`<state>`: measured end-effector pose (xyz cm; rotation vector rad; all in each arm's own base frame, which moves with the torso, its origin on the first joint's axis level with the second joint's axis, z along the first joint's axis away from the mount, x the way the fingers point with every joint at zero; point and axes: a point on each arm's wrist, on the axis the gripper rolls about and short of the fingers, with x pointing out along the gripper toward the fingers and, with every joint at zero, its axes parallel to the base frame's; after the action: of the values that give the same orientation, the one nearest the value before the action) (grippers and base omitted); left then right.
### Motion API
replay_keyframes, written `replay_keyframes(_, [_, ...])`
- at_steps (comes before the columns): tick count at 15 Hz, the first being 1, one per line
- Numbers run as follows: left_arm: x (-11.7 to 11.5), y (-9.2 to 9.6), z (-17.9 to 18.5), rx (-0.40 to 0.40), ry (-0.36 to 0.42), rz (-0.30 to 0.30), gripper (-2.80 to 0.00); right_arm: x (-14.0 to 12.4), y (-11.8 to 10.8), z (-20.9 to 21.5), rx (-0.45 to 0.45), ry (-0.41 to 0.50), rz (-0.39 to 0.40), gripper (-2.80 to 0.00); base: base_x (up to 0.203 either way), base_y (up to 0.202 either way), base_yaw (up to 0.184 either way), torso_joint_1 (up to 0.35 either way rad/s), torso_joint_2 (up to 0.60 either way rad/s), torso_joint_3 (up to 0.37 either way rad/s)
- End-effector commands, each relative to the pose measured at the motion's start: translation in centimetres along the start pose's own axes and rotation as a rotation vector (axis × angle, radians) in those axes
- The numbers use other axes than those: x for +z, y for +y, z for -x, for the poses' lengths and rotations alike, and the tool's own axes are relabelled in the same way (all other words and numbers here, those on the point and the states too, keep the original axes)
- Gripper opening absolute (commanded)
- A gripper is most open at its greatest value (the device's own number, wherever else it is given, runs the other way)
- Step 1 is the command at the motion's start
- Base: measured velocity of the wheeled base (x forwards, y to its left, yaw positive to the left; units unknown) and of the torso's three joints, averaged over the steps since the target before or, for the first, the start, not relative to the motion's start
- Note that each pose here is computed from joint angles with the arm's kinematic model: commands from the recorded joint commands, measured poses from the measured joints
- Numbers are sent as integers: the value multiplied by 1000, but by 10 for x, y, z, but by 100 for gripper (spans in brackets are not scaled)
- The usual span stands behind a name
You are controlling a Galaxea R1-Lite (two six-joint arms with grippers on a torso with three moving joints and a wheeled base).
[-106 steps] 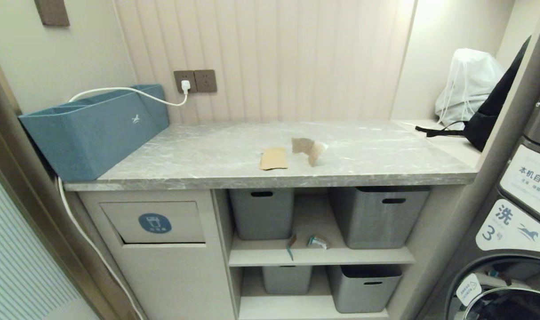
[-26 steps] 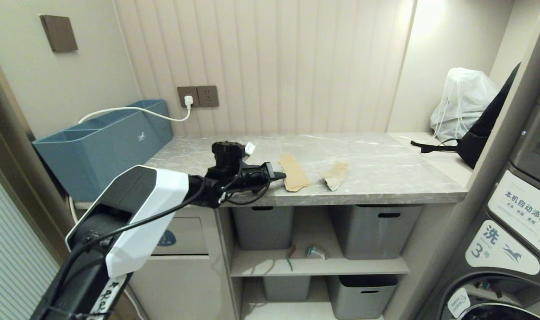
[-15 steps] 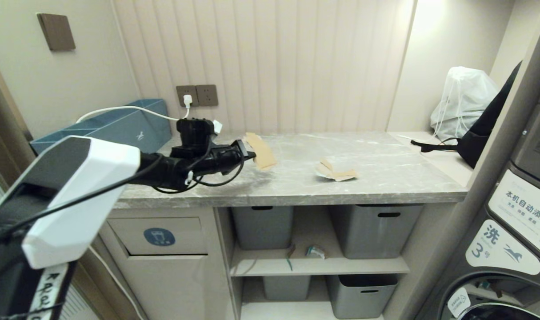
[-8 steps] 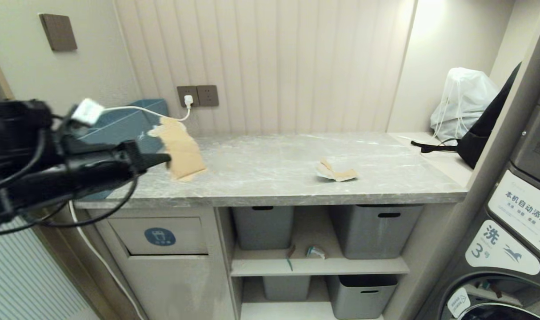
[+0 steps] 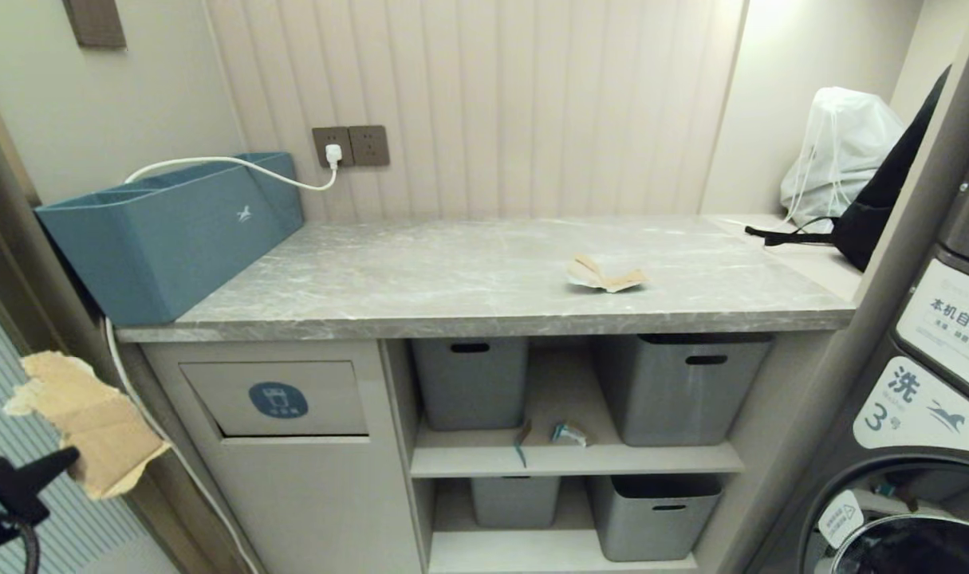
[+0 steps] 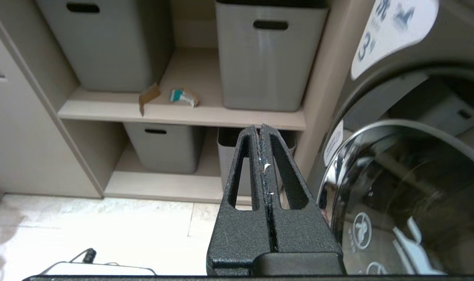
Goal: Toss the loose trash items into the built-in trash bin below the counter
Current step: Put the garbage in the trash can
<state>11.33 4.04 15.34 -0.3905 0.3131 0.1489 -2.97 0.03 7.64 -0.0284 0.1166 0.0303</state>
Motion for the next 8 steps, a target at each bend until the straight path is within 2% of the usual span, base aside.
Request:
replay_keyframes(1, [-13, 8, -6, 13, 75, 60, -280, 0, 0, 0, 1, 0, 1, -280, 0, 0, 0, -212, 505, 290])
replay_keyframes(2, [-15, 9, -11, -15, 116, 152, -280, 0, 0, 0, 1, 1, 1, -280, 0, 0, 0, -200, 503, 286])
replay_keyframes(3, [-14, 10, -16, -34, 147, 285, -280, 0, 0, 0, 1, 0, 1, -280, 0, 0, 0, -208, 496, 294])
replay_keyframes(4, [-10, 10, -24, -40, 175, 463, -280, 0, 0, 0, 1, 0, 1, -280, 0, 0, 0, -211, 488, 284])
replay_keyframes(6, [2, 13, -44, -23, 213, 764, -280, 0, 0, 0, 1, 0, 1, -280, 0, 0, 0, -193, 482, 285])
replay_keyframes(7, [7, 17, -59, -5, 225, 867, -280, 0, 0, 0, 1, 0, 1, -280, 0, 0, 0, -188, 476, 290])
replay_keyframes(8, [10, 21, -75, 23, 228, 926, -280, 0, 0, 0, 1, 0, 1, -280, 0, 0, 0, -173, 466, 286])
